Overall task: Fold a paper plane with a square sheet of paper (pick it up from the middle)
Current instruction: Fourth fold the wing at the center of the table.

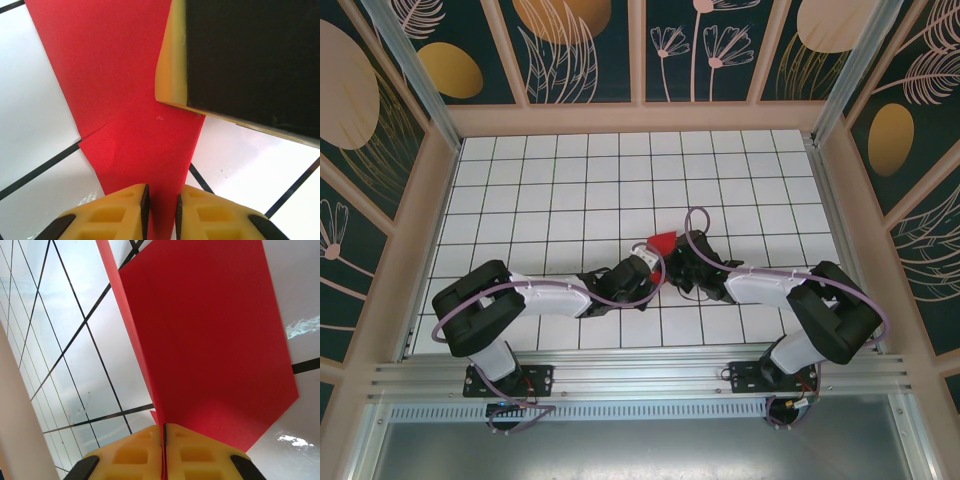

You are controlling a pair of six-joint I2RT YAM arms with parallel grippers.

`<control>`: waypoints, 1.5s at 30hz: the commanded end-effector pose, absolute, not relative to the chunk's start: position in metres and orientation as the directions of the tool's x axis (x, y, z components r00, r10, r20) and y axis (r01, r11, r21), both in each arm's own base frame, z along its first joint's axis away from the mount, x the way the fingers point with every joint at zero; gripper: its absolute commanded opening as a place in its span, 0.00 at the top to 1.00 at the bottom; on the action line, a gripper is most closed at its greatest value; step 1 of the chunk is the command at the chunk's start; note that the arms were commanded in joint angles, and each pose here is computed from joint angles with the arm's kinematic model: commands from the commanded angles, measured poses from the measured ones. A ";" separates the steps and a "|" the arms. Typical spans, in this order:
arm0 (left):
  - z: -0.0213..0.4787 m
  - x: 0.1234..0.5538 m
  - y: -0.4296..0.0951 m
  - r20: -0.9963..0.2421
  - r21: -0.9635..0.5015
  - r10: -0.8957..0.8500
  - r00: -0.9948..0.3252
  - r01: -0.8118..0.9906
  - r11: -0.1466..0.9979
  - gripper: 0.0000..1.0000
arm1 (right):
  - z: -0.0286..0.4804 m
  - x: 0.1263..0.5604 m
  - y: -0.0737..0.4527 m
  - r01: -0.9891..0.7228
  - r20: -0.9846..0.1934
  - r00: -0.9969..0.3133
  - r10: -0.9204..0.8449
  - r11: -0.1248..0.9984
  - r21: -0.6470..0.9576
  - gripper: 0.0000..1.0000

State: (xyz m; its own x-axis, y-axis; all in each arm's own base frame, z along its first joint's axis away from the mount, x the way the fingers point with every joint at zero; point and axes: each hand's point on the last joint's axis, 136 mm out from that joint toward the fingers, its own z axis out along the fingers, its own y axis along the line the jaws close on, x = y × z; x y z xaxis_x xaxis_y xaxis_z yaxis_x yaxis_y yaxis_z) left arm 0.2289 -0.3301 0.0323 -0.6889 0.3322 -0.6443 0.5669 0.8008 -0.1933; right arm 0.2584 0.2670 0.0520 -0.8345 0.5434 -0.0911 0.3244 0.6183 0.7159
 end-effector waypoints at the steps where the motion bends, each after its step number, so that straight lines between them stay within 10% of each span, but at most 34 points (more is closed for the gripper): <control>1: 0.033 0.233 -0.327 -0.647 -0.157 0.344 -0.681 0.560 0.813 0.83 | 0.069 0.264 0.272 0.296 -0.108 -0.831 0.546 0.597 0.746 0.89; 13: 0.029 0.233 -0.326 -0.643 -0.164 0.332 -0.690 0.548 0.820 0.95 | 0.075 0.264 0.269 0.260 -0.153 -0.843 0.515 0.641 0.722 0.82; 28: 0.035 0.226 -0.331 -0.616 -0.385 0.199 -0.762 0.512 0.768 1.00 | 0.116 0.262 0.228 0.115 -0.347 -0.826 0.445 0.734 0.669 0.48; 45: 0.045 0.229 -0.327 -0.547 -0.601 0.056 -0.835 0.438 0.668 1.00 | 0.073 0.250 0.250 0.008 -0.282 -0.929 0.239 0.776 0.631 0.85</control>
State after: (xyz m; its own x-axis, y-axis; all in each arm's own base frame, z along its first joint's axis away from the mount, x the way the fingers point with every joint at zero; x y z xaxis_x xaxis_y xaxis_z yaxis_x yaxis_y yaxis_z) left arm 0.2288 -0.3195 0.0280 -0.8346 0.0915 -0.5431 0.4327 0.7190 -0.5438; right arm 0.2486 0.2310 0.0673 -0.9094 0.3124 -0.2747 0.0846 0.7855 0.6131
